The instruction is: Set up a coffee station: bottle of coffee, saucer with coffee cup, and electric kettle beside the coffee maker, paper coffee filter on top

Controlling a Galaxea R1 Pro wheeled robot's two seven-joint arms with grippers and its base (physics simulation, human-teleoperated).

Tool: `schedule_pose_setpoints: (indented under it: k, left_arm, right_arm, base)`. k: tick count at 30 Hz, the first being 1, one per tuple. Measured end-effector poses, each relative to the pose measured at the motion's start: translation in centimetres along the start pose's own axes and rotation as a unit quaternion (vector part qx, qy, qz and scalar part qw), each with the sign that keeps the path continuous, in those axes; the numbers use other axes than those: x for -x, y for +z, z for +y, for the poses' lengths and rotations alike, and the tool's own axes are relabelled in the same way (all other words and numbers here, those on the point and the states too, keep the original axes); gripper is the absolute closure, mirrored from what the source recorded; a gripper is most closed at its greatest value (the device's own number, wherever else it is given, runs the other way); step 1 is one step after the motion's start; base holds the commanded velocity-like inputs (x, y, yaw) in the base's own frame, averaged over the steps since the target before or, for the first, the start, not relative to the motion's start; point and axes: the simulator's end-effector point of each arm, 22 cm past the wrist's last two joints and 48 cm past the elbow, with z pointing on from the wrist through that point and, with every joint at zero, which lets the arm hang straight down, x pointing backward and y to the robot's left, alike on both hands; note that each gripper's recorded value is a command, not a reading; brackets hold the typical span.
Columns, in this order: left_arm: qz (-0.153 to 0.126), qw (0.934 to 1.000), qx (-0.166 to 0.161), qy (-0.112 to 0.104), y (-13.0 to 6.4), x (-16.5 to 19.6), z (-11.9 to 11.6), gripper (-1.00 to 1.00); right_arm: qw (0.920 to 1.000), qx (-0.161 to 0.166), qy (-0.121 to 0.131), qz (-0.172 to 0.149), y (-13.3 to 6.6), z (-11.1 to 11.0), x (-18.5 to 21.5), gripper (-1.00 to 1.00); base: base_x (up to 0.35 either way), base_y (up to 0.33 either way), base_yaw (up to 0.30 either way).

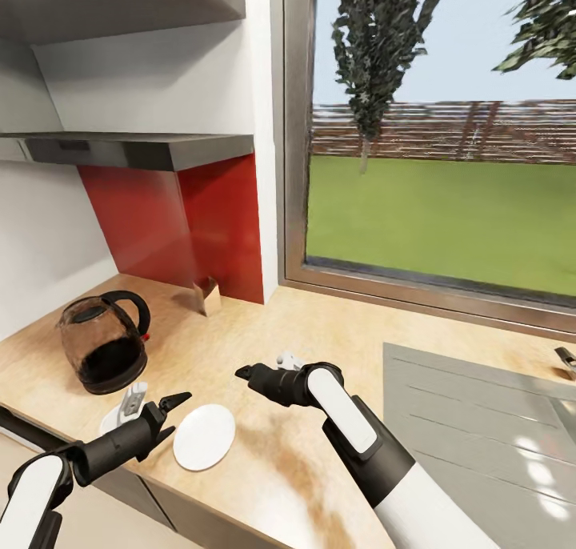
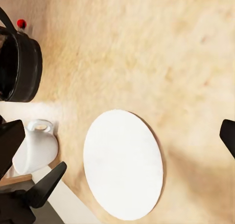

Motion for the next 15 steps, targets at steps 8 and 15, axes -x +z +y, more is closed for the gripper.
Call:
schedule_pose_setpoints:
  k: [8,15]
  left_arm:
    - [0.003,1.0,0.005,-0.002,-0.1,-0.4,0.6,-1.0]
    - [0.006,0.9999,0.012,-0.005,-0.3,-0.9,1.3,-1.0]
  right_arm:
    - [1.0,-0.002,0.001,0.001,0.1,-0.1,-0.1,-1.0]
    - [0.9994,-0.026,0.01,0.021,1.2,-2.2,-1.4,-1.0]
  base:
    - [0.001,0.0,0.0]
    - [0.0,0.0,0.0]
